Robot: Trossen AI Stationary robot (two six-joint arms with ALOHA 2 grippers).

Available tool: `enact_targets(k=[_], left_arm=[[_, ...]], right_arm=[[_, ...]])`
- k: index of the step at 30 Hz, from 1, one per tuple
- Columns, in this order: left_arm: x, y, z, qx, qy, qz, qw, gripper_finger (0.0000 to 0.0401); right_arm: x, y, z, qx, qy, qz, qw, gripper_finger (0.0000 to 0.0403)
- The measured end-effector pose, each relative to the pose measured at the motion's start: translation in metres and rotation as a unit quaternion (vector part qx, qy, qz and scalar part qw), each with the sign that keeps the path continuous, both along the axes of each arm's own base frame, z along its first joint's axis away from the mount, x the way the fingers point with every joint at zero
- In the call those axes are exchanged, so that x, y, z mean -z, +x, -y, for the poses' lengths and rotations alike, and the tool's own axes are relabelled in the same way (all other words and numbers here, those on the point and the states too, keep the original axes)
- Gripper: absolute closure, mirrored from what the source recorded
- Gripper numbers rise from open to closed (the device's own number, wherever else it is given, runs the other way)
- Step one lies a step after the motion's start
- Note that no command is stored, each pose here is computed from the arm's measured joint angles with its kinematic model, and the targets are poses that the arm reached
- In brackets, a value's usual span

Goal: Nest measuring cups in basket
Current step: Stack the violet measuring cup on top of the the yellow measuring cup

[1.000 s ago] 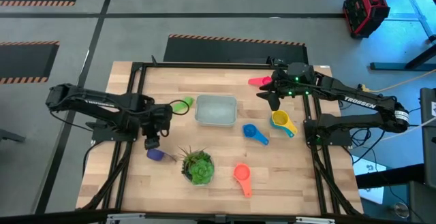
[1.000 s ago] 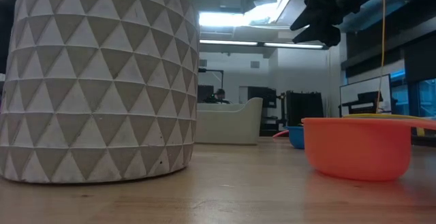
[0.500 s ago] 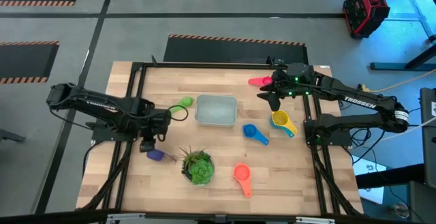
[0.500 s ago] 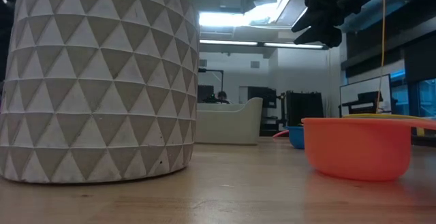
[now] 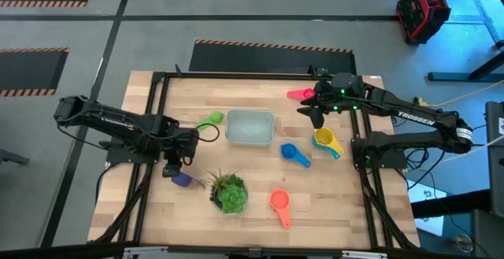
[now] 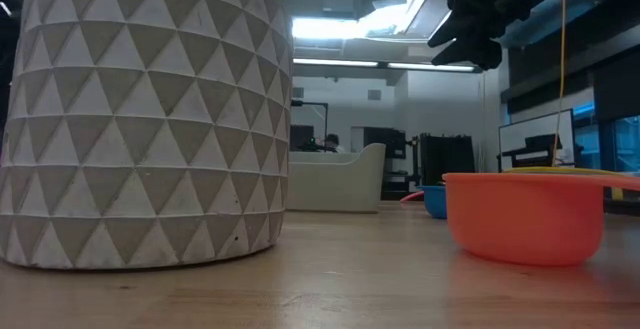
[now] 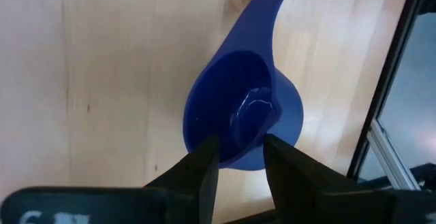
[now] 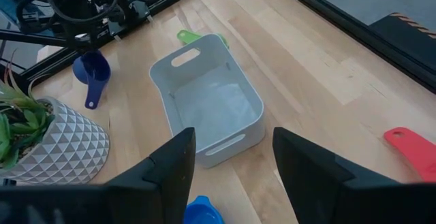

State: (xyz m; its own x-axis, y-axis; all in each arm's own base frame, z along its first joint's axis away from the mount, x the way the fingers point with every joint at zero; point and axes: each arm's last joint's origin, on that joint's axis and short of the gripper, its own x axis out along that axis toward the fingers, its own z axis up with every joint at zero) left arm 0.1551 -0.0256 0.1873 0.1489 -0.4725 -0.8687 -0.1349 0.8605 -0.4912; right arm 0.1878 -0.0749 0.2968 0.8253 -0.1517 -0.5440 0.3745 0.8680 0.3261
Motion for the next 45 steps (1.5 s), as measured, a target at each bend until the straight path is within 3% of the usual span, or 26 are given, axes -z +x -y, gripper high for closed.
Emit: enact_targets(k=[14, 33, 45], left_arm=[[0.003, 0.0, 0.012, 0.035, -0.015, 0.012, 0.999, 0.0291], [-0.001, 0.009, 0.028, 0.011, -0.033, 0.052, 0.998, 0.0291], [-0.001, 0.007, 0.036, 0.019, -0.008, 0.054, 0.998, 0.0291]], right_arm=[[0.003, -0.002, -0.001, 0.0, 0.006, -0.014, 1.0, 0.0201], [0.003, -0.002, -0.001, 0.0, 0.006, -0.015, 1.0, 0.0201], [0.003, -0.002, -0.001, 0.0, 0.006, -0.015, 1.0, 0.0201]])
